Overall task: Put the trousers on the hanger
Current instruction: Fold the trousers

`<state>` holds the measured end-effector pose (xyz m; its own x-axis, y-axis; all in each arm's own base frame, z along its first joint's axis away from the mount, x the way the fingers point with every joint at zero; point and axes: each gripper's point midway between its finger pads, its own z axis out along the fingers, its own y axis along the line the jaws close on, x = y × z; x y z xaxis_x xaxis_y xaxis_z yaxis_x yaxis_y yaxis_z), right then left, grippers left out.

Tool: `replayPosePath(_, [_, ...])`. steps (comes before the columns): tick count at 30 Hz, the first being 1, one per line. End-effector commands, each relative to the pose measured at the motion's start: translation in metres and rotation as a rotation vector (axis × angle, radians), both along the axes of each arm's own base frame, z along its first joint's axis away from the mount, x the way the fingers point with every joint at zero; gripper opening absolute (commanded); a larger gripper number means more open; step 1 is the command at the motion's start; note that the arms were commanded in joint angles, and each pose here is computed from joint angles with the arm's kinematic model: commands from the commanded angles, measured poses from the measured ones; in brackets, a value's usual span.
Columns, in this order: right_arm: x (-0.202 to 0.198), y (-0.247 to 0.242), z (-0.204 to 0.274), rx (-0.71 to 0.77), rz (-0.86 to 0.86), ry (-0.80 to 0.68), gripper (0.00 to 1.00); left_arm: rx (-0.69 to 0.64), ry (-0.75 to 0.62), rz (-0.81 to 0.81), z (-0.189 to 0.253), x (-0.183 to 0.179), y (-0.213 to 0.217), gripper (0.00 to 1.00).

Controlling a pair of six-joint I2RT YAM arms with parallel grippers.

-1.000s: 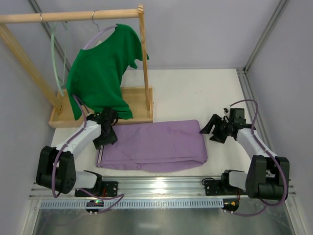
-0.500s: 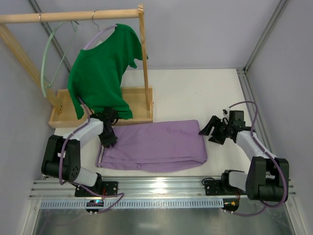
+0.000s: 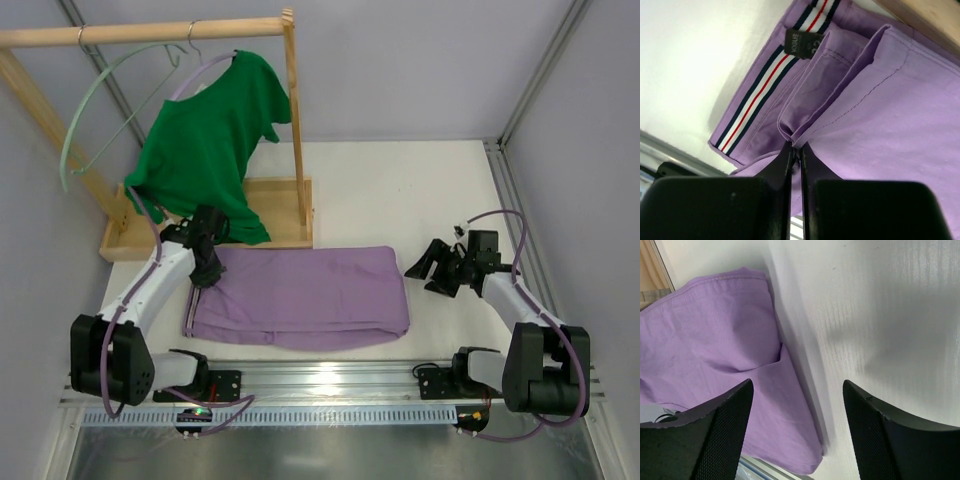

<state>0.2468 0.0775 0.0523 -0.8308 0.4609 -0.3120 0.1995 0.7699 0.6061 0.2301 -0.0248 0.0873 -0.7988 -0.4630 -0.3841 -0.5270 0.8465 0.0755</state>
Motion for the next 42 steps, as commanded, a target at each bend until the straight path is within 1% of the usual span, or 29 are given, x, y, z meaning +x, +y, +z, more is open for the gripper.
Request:
replayPosePath(1, [0.009,0.004,0.008,0.016,0.022,-0.078,0.76,0.109,0.061,0.093,-0.004,-0.022,0.033,0.01])
replayPosePath(3, [0.009,0.007,0.010,0.029,0.030,-0.095,0.77,0.104,0.103,0.117,-0.018,-0.026,0.038,0.01])
replayPosePath(6, [0.008,0.016,0.016,0.065,0.072,-0.124,0.80,0.109,0.122,0.128,-0.023,-0.020,0.038,0.01])
replayPosePath(7, [0.006,0.022,0.017,0.075,0.100,-0.130,0.81,0.116,0.143,0.135,-0.028,-0.020,0.040,0.04])
replayPosePath(8, [0.005,0.026,0.018,0.078,0.117,-0.132,0.81,0.106,0.157,0.148,-0.033,-0.020,0.041,0.14])
replayPosePath(11, [0.003,0.043,0.022,0.105,0.187,-0.160,0.81,0.100,0.206,0.158,-0.046,-0.024,0.044,0.21])
replayPosePath(12, [0.007,0.043,0.023,0.102,0.189,-0.173,0.81,0.082,0.214,0.163,-0.050,-0.025,0.043,0.30])
replayPosePath(14, [0.005,0.054,0.023,0.102,0.234,-0.171,0.81,0.082,0.225,0.169,-0.051,-0.025,0.043,0.35])
replayPosePath(17, [0.004,0.059,0.016,0.105,0.252,-0.129,0.77,0.073,0.198,0.179,-0.044,-0.021,0.042,0.46])
replayPosePath(20, [-0.004,0.060,0.008,0.096,0.252,-0.102,0.71,0.090,0.157,0.179,-0.026,-0.017,0.046,0.52])
replayPosePath(21, [-0.009,0.059,0.002,0.095,0.237,-0.081,0.65,0.094,0.139,0.177,-0.017,-0.014,0.047,0.54])
replayPosePath(23, [-0.014,0.061,0.003,0.102,0.229,-0.095,0.61,0.075,0.079,0.150,0.000,-0.007,0.042,0.56])
replayPosePath(24, [-0.020,0.062,-0.001,0.102,0.216,-0.081,0.53,0.066,0.049,0.132,0.006,-0.005,0.038,0.58])
replayPosePath(25, [-0.023,0.061,-0.002,0.098,0.205,-0.076,0.48,0.055,0.009,0.114,0.015,0.001,0.033,0.60])
replayPosePath(27, [-0.031,0.061,-0.001,0.094,0.194,-0.091,0.44,0.035,-0.074,0.045,0.032,0.004,0.014,0.63])
replayPosePath(28, [-0.036,0.063,-0.001,0.101,0.189,-0.084,0.44,0.023,-0.103,0.024,0.038,0.005,0.008,0.63])
replayPosePath(30, [-0.043,0.061,0.002,0.099,0.183,-0.097,0.44,-0.046,-0.189,-0.077,0.053,0.006,-0.025,0.61])
replayPosePath(31, [-0.043,0.060,0.004,0.087,0.178,-0.101,0.44,-0.075,-0.225,-0.121,0.058,0.006,-0.040,0.61])
replayPosePath(32, [-0.042,0.055,0.005,0.061,0.164,-0.100,0.49,-0.120,-0.278,-0.225,0.063,0.007,-0.071,0.61])
replayPosePath(33, [-0.040,0.052,0.014,0.041,0.151,-0.106,0.52,-0.153,-0.305,-0.269,0.067,0.005,-0.086,0.61])
replayPosePath(34, [-0.035,0.045,0.016,-0.005,0.127,-0.119,0.54,-0.199,-0.344,-0.292,0.073,0.004,-0.102,0.60])
replayPosePath(35, [-0.033,0.041,0.019,-0.026,0.118,-0.113,0.58,-0.258,-0.390,-0.370,0.077,0.003,-0.131,0.60])
replayPosePath(36, [-0.022,0.039,0.034,-0.041,0.111,-0.151,0.60,-0.305,-0.414,-0.410,0.081,0.001,-0.148,0.60])
replayPosePath(37, [-0.017,0.036,0.035,-0.057,0.099,-0.142,0.61,-0.331,-0.431,-0.429,0.081,0.000,-0.161,0.60])
replayPosePath(38, [-0.010,0.033,0.039,-0.057,0.095,-0.146,0.62,-0.361,-0.443,-0.515,0.082,-0.011,-0.186,0.60])
replayPosePath(39, [0.004,0.036,0.054,-0.041,0.100,-0.190,0.62,-0.393,-0.511,-0.552,0.090,-0.006,-0.207,0.60])
replayPosePath(40, [0.010,0.039,0.049,-0.027,0.114,-0.169,0.62,-0.401,-0.522,-0.579,0.090,-0.009,-0.218,0.60])
replayPosePath(41, [0.015,0.047,0.054,0.011,0.150,-0.176,0.62,-0.412,-0.509,-0.657,0.081,-0.020,-0.243,0.60])
replayPosePath(42, [0.028,0.051,0.065,0.025,0.172,-0.223,0.62,-0.459,-0.566,-0.703,0.090,-0.020,-0.267,0.60])
